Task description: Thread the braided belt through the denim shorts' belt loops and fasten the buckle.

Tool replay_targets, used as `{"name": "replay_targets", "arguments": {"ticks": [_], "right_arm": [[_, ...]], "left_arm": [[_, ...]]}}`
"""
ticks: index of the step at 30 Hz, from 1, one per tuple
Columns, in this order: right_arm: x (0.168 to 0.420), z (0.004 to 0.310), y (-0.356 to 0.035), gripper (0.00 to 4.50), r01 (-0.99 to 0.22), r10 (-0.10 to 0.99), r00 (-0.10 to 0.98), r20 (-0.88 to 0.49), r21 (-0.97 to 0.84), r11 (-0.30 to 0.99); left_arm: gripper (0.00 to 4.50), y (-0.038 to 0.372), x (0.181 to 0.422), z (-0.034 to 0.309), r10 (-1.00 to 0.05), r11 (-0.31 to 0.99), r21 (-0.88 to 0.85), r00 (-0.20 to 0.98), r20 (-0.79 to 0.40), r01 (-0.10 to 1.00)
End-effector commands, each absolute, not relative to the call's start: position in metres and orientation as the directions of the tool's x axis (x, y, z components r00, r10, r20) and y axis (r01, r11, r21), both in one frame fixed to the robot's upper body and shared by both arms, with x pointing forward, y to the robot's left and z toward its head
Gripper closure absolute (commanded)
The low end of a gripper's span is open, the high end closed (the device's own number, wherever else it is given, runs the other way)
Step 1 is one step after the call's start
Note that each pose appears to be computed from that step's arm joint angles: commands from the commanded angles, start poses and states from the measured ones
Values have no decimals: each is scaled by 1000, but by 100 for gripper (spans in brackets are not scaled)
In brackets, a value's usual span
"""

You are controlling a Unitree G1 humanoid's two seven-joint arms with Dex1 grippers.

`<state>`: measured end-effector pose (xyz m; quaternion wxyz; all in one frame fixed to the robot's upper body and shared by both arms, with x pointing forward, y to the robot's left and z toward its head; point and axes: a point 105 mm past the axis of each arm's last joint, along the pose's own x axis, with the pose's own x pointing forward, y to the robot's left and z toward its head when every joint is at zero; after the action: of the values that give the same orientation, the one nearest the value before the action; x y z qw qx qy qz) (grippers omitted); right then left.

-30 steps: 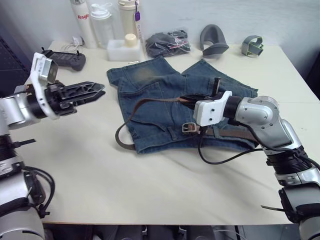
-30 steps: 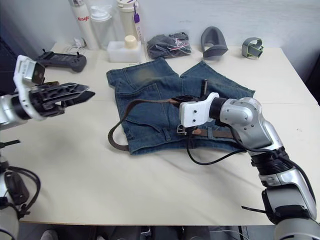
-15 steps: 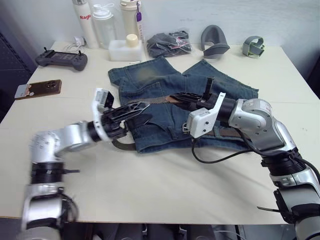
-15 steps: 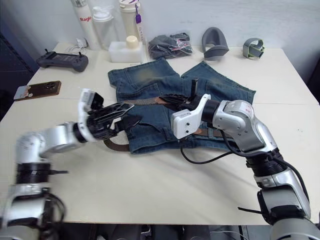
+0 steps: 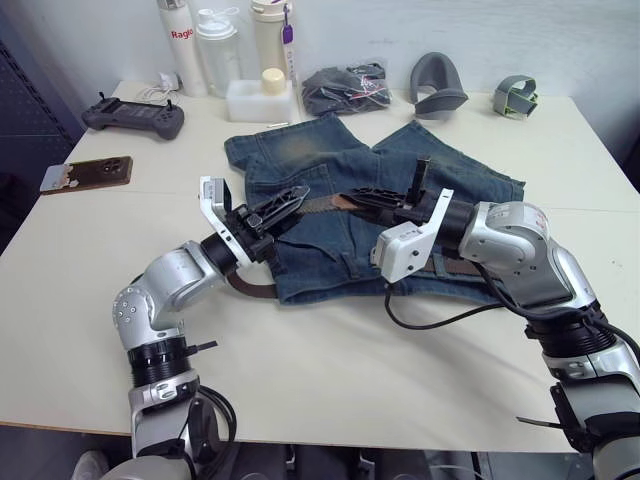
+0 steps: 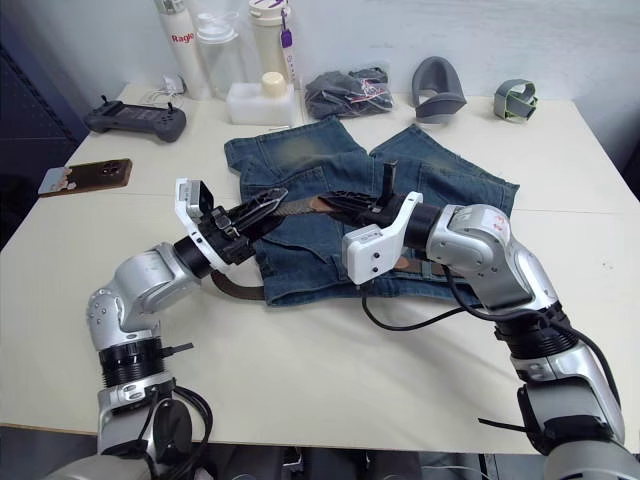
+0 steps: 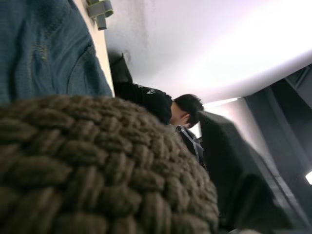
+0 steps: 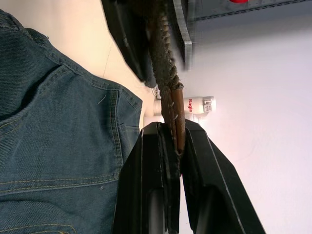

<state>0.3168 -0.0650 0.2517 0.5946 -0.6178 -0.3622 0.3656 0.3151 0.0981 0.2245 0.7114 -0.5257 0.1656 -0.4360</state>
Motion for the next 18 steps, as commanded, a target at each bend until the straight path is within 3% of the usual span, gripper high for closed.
{"name": "replay_targets", "arguments": {"ticks": [1,7,8,13,15,16,18], "right_arm": [[312,266,-69,450,80,884,468,28,-997,-11],[313,265,-69,450,43,886,462,37,-999,19],[312,266,-69,359,19,889,455,45,-999,41],[312,260,-78,136,-97,883,470,0,-994,52],[322,242,-93,31,-215,850,518,-92,-976,26],[327,234,-100,7,-290,833,537,-133,-957,34],[333,227,-109,7,-364,811,560,-172,-930,55]], "left_arm": [[444,102,310,225,-816,72,-879,534,220,471],[444,107,313,228,-837,69,-874,504,211,481],[450,109,315,229,-837,72,-876,507,208,478],[450,129,324,231,-811,125,-884,560,171,451],[450,145,328,239,-791,151,-878,588,168,454],[450,151,330,242,-783,160,-876,599,168,454],[450,160,331,247,-774,170,-873,610,168,457]]}}
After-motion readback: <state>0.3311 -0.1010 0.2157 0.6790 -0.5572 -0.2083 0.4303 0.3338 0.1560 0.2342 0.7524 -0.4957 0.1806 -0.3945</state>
